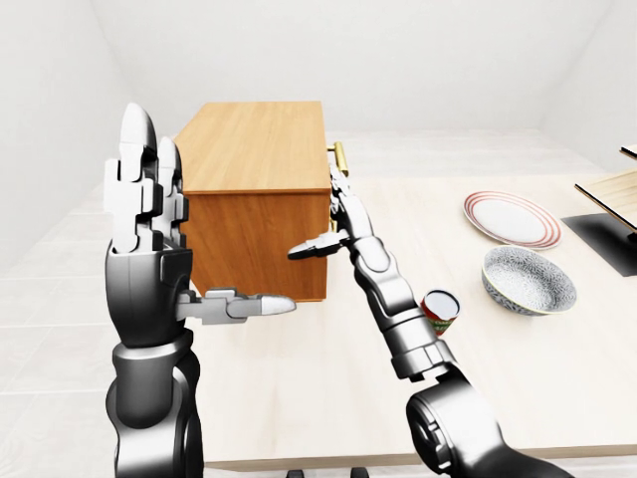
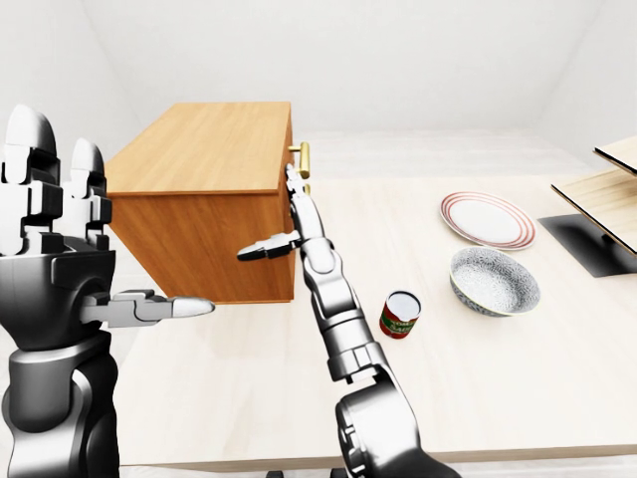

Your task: Close the top drawer of the cabinet.

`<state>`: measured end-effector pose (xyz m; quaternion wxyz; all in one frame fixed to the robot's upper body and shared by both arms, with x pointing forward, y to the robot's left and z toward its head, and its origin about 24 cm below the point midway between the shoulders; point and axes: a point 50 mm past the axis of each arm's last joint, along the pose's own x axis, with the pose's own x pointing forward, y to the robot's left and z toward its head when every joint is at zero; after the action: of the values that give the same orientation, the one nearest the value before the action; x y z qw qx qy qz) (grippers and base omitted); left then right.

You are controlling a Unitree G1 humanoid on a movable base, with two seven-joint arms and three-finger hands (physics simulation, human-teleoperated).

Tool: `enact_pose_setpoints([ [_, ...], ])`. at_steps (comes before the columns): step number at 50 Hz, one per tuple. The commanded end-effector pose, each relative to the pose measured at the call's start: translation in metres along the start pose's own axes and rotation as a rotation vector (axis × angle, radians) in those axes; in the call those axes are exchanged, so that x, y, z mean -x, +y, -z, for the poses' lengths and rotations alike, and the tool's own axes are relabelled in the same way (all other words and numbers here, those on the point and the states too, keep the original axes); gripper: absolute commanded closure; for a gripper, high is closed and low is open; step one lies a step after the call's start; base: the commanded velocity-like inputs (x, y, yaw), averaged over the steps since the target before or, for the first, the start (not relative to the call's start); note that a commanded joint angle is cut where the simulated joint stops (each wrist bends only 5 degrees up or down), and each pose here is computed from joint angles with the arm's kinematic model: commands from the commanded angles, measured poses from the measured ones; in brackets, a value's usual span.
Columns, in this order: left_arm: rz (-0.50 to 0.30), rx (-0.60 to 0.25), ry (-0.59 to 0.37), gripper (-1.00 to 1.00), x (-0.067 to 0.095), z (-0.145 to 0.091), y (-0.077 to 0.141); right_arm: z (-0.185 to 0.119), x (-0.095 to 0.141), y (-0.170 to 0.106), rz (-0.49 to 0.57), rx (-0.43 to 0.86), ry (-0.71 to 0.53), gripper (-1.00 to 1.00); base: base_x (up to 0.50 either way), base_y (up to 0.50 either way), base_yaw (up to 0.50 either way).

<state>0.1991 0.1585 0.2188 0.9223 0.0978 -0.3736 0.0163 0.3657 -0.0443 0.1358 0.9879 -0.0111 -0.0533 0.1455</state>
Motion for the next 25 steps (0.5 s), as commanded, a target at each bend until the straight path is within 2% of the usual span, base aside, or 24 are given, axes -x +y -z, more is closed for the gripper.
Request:
enact_pose_setpoints([
  [1,0.004,0.0,0.006,-1.0,0.0,0.001,-0.001,0.035,-0.001,0.027,-0.138,-0.031,0.166,-1.0,0.0,0.0,0.0],
  [8,0.007,0.0,0.002,-1.0,0.0,0.001,-0.001,0.021,-0.008,0.033,-0.155,-0.037,0.132,-1.0,0.0,0.0,0.0],
  [12,0.006,-0.001,-0.004,-1.0,-0.001,0.0,-0.001,0.025,-0.008,0.036,-0.161,-0.045,0.153,-1.0,0.01,0.0,0.01],
  [14,0.006,0.0,0.025,-1.0,0.001,0.005,-0.001,0.023,-0.01,0.038,-0.167,-0.049,0.152,-1.0,0.01,0.0,0.01],
  [25,0.008,-0.002,0.006,-1.0,0.0,0.001,-0.001,0.034,-0.009,0.043,-0.194,-0.056,0.204,-1.0,0.01,0.0,0.01],
])
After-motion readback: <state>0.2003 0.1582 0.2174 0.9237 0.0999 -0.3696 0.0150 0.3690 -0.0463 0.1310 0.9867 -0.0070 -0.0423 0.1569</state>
